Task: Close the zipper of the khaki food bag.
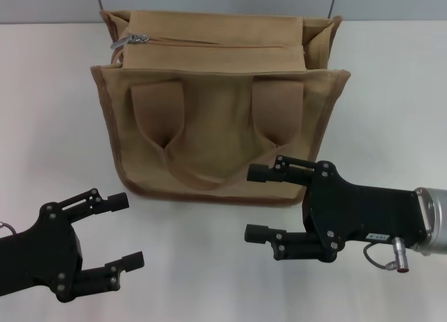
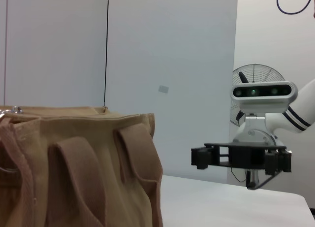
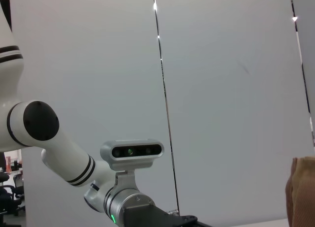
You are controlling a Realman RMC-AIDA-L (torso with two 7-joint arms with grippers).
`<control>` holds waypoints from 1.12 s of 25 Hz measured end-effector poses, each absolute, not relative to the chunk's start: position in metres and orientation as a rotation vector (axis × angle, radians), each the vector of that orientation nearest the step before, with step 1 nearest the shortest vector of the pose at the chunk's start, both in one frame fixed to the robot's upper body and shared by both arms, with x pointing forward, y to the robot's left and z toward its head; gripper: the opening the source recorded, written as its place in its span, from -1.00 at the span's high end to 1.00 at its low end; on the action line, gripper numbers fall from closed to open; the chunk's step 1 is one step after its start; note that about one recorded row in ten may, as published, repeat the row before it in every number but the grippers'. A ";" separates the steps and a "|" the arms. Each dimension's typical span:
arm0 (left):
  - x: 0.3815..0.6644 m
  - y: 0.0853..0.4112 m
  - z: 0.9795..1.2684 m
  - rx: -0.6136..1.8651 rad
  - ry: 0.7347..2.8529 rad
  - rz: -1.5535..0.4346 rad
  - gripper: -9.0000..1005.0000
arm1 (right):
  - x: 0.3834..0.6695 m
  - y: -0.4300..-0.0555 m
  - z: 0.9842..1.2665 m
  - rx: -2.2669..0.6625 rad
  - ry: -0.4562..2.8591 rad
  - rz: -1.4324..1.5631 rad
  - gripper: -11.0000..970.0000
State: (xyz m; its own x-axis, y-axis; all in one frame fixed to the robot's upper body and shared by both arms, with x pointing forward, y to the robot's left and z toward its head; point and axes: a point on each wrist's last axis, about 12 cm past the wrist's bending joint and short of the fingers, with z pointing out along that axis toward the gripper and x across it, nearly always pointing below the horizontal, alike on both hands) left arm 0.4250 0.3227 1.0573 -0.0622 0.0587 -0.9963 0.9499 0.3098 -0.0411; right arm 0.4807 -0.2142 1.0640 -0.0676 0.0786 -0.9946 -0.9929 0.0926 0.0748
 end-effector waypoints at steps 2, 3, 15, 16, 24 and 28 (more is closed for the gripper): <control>0.426 0.323 1.057 1.003 1.431 -0.975 -0.63 | 0.483 -0.214 1.066 -1.055 1.245 1.224 -0.59; 0.426 0.323 1.057 1.003 1.431 -0.975 -0.63 | 0.483 -0.214 1.066 -1.055 1.245 1.224 -0.59; 0.426 0.332 1.061 0.850 1.391 -0.871 -0.62 | 0.479 -0.213 1.062 -1.037 1.260 1.229 -0.59; 0.426 0.332 1.061 0.850 1.391 -0.871 -0.62 | 0.478 -0.213 1.061 -1.032 1.261 1.228 -0.59; 0.434 0.344 1.062 0.585 1.351 -0.711 -0.62 | 0.462 -0.211 1.047 -0.975 1.263 1.219 -0.59; 0.457 0.336 1.061 0.505 1.360 -0.686 -0.62 | 0.461 -0.211 1.046 -0.960 1.266 1.220 -0.59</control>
State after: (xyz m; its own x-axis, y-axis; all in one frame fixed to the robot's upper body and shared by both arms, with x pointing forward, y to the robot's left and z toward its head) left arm 0.4570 0.3362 1.0607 0.0689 -0.1511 -0.9861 0.7030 0.7087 -0.0595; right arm 0.4605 -0.2107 1.0462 -0.0934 0.1231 -0.9880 -0.9828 0.1477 0.1113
